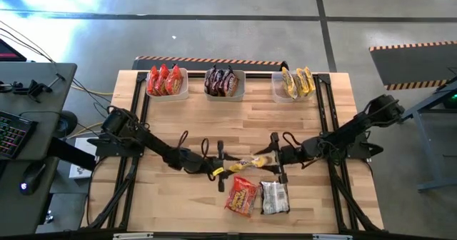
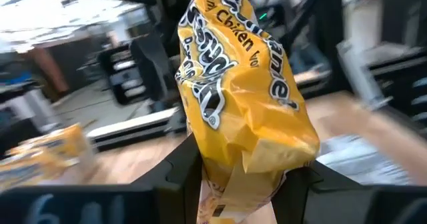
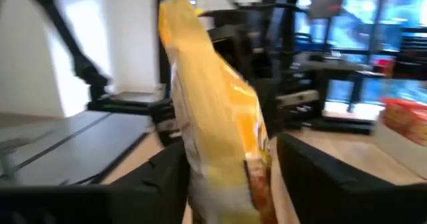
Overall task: Sort Maruchan noodles
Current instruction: Put the yellow noodle pack into the transparent bin
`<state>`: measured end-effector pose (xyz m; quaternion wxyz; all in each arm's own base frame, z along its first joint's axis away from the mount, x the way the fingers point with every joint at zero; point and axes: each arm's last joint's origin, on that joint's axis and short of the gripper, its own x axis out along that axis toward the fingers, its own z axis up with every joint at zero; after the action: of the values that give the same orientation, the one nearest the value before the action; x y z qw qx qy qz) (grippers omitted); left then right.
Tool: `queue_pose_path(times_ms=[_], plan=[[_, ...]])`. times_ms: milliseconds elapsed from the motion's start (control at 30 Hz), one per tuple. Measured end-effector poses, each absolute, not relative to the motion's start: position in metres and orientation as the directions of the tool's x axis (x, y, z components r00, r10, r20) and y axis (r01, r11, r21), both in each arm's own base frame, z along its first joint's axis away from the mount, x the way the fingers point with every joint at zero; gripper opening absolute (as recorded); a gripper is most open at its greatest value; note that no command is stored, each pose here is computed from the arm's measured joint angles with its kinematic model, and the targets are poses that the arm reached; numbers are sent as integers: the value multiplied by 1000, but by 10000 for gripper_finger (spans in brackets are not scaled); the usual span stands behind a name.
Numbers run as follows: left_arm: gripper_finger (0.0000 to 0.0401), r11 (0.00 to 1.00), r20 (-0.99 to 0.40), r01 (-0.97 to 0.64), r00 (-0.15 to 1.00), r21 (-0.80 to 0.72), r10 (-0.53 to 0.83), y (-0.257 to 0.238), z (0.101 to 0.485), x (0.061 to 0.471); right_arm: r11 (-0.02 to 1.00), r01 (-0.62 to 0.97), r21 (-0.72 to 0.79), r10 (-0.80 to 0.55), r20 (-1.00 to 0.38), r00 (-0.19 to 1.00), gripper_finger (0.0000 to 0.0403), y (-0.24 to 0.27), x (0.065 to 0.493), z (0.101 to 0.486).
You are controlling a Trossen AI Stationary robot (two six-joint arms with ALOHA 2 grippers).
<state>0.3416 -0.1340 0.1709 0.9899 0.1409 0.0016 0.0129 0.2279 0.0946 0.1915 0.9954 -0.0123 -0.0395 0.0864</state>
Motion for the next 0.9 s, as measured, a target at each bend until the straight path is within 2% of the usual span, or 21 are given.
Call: queue_pose_path(times_ms=[233,367,600,767,900], plan=[[111,926,-58,-163,979,340,194,-129,165,341,1000,28,0,-28,71,997,243,87,225,197],[111,898,-68,-234,958,372,278,-128,163,340,993,117,31,-120,82,989,245,83,222,203],[110,798,-52,-416,874,435,484,-128,163,335,954,249,170,-261,51,964,245,75,212,213],[110,736,-40,-523,803,429,594,-122,164,333,915,305,263,-311,-18,950,246,71,207,211],[110,660,-31,-616,721,430,693,-113,164,334,849,351,394,-339,-102,935,246,67,209,200]])
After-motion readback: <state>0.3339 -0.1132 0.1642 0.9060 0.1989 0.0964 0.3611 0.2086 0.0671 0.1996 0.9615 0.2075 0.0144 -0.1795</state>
